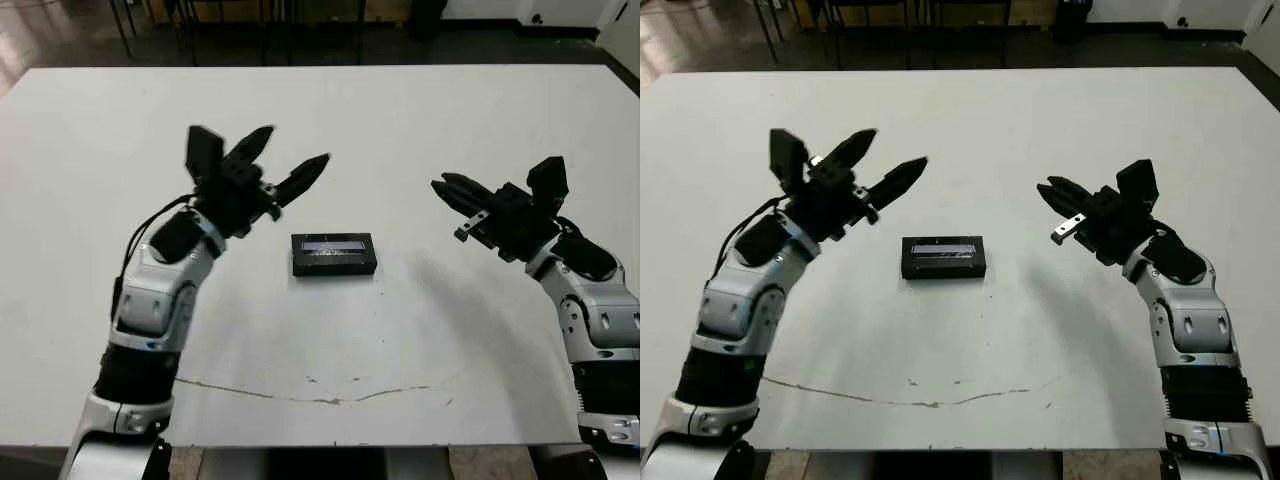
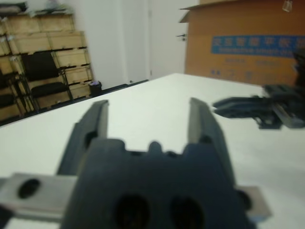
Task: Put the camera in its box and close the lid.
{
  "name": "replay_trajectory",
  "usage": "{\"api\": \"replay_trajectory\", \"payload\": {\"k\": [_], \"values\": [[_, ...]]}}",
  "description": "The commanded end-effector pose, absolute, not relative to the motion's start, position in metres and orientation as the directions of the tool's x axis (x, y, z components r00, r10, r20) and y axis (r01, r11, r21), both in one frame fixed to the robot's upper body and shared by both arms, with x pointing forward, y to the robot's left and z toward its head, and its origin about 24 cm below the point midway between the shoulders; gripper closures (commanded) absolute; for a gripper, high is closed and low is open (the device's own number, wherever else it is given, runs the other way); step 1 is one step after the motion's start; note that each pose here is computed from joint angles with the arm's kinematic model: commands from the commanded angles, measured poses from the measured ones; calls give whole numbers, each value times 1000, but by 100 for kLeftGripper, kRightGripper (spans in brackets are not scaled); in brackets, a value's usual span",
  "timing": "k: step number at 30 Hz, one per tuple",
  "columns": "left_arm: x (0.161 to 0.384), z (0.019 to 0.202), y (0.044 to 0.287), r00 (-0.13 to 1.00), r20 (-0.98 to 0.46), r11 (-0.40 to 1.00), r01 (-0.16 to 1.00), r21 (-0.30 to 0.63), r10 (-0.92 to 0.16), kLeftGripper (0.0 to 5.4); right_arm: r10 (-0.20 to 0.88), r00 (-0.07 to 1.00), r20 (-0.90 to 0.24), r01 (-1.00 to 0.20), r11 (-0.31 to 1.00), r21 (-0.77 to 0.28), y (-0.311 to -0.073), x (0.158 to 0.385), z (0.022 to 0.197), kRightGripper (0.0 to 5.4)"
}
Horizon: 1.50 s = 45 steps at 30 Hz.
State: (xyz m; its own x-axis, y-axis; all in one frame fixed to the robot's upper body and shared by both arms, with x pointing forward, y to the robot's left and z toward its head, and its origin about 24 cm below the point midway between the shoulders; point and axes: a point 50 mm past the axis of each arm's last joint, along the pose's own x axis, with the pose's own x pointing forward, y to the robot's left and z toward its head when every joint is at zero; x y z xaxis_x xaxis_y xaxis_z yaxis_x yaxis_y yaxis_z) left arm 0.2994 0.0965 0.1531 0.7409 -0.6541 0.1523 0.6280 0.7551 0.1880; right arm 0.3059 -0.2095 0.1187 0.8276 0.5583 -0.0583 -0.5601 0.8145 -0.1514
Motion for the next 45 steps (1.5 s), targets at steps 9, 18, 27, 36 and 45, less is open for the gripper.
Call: {"api": "replay_trajectory", "payload": {"k": [9,18,27,36,45], "values": [[304,107,67,709,-241,615,698,367,-662,537,537,840,-73,-542,826,-157,-211,302,116,540],[297,39,90,610,-601,488,786,379,-517,537,549,833,-70,-553,821,-142,-209,303,114,540],[286,41,112,579,-615,507,803,314,-536,537,550,831,-84,-556,818,-146,-211,304,112,540],[280,117,135,811,27,799,569,194,-584,537,514,858,-24,-513,851,-114,-211,304,110,540],[297,147,190,926,310,971,166,173,-214,537,263,952,156,-226,949,-218,-192,296,123,540]]}}
